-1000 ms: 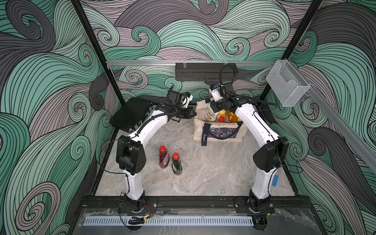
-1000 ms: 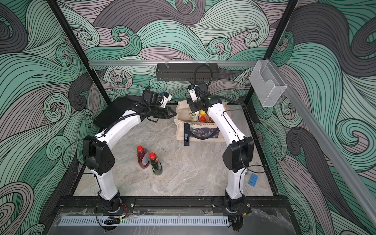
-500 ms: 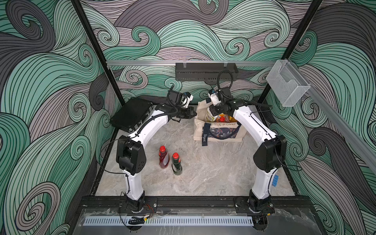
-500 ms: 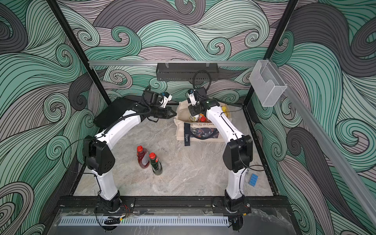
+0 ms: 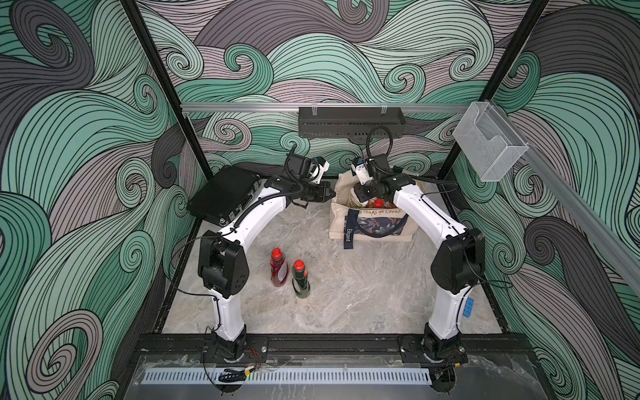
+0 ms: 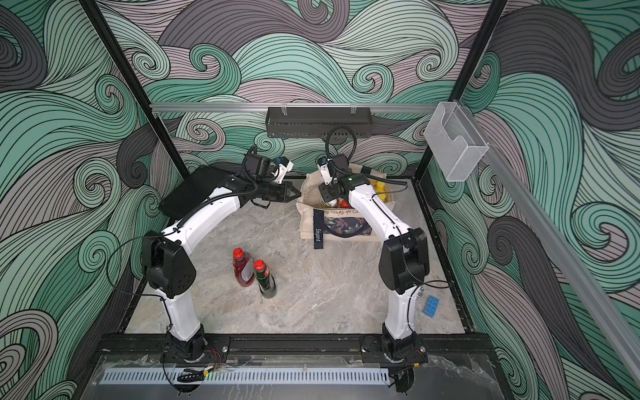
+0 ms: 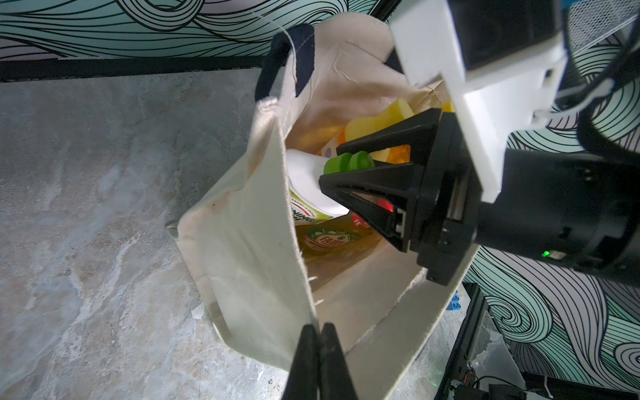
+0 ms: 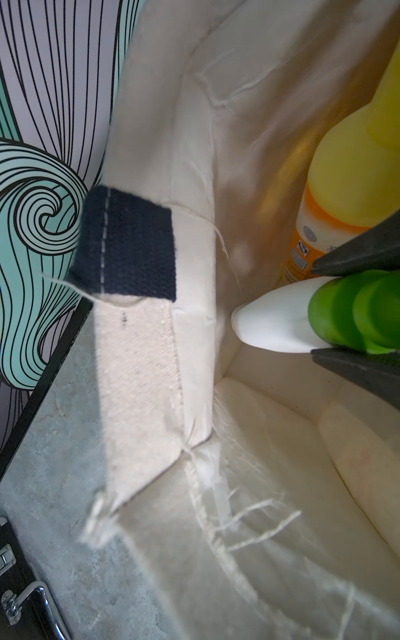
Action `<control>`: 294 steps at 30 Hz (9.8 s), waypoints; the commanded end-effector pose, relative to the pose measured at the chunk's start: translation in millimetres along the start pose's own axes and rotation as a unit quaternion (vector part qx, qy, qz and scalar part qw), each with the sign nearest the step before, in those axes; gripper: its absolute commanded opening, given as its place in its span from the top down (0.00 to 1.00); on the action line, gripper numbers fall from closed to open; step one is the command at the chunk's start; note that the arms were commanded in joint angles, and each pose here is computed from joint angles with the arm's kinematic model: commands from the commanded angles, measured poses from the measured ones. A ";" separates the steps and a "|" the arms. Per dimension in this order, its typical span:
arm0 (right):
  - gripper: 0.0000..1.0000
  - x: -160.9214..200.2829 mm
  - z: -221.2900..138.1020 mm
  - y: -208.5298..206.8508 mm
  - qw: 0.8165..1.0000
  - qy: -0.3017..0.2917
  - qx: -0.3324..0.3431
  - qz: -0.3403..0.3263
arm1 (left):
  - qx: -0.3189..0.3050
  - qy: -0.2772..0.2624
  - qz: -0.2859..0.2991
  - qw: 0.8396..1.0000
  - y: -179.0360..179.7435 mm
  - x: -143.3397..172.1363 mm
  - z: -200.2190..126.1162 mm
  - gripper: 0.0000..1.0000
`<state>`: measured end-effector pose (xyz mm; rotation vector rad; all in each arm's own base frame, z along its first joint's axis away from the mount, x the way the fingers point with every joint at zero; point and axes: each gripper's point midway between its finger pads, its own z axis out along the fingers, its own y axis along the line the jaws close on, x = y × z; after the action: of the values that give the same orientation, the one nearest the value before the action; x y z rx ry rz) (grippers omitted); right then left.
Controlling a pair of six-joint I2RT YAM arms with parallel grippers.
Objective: Pack dish soap into the shopping bag
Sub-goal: Place the bottle of dish soap in the shopping bag, then pick up the bottle of dish soap at the center of the board, then place the bottle of dish soap in the shopping bag.
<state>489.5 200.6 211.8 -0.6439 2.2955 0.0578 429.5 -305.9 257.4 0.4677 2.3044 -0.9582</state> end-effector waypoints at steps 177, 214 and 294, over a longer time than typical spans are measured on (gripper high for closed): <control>1.00 77.3 -128.1 259.5 0.987 -0.026 -0.124 -0.098 | -0.099 -0.118 -0.092 0.984 68.5 52.1 -168.9 0.02; 1.00 -11.8 -209.5 128.7 0.989 -0.085 -0.116 -0.040 | -0.051 -0.074 -0.009 0.996 27.0 2.5 -81.9 0.02; 1.00 -125.1 -274.1 18.4 0.978 -0.202 -0.042 0.035 | -0.014 0.008 0.026 1.000 1.3 1.8 -4.6 0.63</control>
<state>356.4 204.4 459.6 -0.5985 2.0705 0.2783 429.5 -303.8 253.6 0.5048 2.3081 -0.9305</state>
